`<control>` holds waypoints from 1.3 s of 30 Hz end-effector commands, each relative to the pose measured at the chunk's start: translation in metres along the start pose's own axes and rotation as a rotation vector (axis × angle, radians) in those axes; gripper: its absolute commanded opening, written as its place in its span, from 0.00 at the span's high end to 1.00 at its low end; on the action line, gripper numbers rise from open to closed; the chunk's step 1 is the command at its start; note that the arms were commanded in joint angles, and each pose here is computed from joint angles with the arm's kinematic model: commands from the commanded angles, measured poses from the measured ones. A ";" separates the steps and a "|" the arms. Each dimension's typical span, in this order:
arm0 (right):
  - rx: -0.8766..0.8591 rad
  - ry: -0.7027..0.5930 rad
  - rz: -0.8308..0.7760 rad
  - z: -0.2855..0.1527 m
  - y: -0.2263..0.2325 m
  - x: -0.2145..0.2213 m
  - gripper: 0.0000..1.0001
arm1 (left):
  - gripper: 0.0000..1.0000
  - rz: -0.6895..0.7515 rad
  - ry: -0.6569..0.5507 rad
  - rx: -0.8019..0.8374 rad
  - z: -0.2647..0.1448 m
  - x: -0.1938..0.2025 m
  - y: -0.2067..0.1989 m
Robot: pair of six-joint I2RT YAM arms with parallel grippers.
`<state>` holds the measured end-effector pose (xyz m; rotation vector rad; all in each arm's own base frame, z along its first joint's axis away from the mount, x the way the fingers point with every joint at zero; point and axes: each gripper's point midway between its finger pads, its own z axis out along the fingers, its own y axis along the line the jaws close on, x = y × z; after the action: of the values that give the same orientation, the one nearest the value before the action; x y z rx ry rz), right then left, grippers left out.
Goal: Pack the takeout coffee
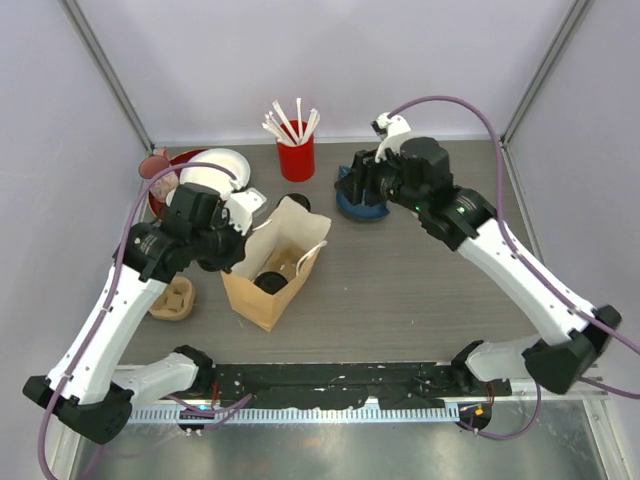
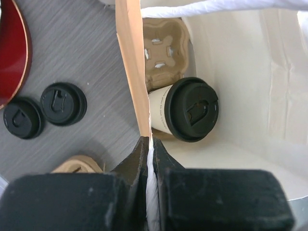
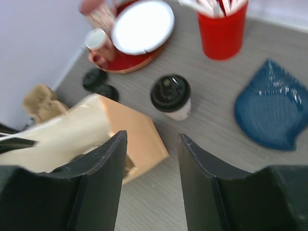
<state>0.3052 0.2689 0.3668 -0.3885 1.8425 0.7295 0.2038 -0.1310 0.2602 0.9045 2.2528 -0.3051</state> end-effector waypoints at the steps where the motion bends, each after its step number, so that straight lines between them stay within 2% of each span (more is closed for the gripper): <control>1: 0.011 0.139 0.040 0.034 -0.019 0.035 0.47 | 1.00 -0.107 0.018 0.028 -0.006 0.009 0.006; 4: -0.002 0.201 0.040 0.056 -0.025 0.054 0.46 | 1.00 -0.157 0.037 0.006 -0.006 0.018 0.016; 10: -0.072 0.242 0.046 0.093 -0.022 0.065 0.43 | 1.00 -0.201 0.065 -0.064 -0.016 0.035 0.041; 16: -0.102 0.283 0.082 0.138 -0.025 0.082 0.37 | 1.00 -0.239 0.104 -0.078 -0.016 0.053 0.043; 17: -0.095 0.314 0.093 0.149 -0.029 0.094 0.37 | 1.00 -0.241 0.101 -0.079 -0.017 0.054 0.043; 18: -0.098 0.298 0.093 0.155 -0.028 0.085 0.37 | 1.00 -0.244 0.097 -0.081 -0.016 0.055 0.043; 24: 0.001 0.324 0.087 0.195 -0.052 0.097 0.38 | 1.00 -0.252 0.081 -0.078 -0.016 0.056 0.043; 29: 0.030 0.361 0.059 0.211 -0.063 0.111 0.42 | 1.00 -0.246 0.066 -0.077 -0.015 0.053 0.046; 33: -0.020 0.361 -0.016 0.209 -0.056 0.112 0.43 | 1.00 -0.247 0.062 -0.069 -0.014 0.052 0.047; 39: -0.045 0.296 -0.132 0.199 -0.044 0.087 0.41 | 1.00 -0.244 0.081 -0.165 -0.020 0.068 0.065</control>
<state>0.4408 0.3675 0.1657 -0.5951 2.2309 0.6719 0.2087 -0.0582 0.2414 0.5849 2.3951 -0.2752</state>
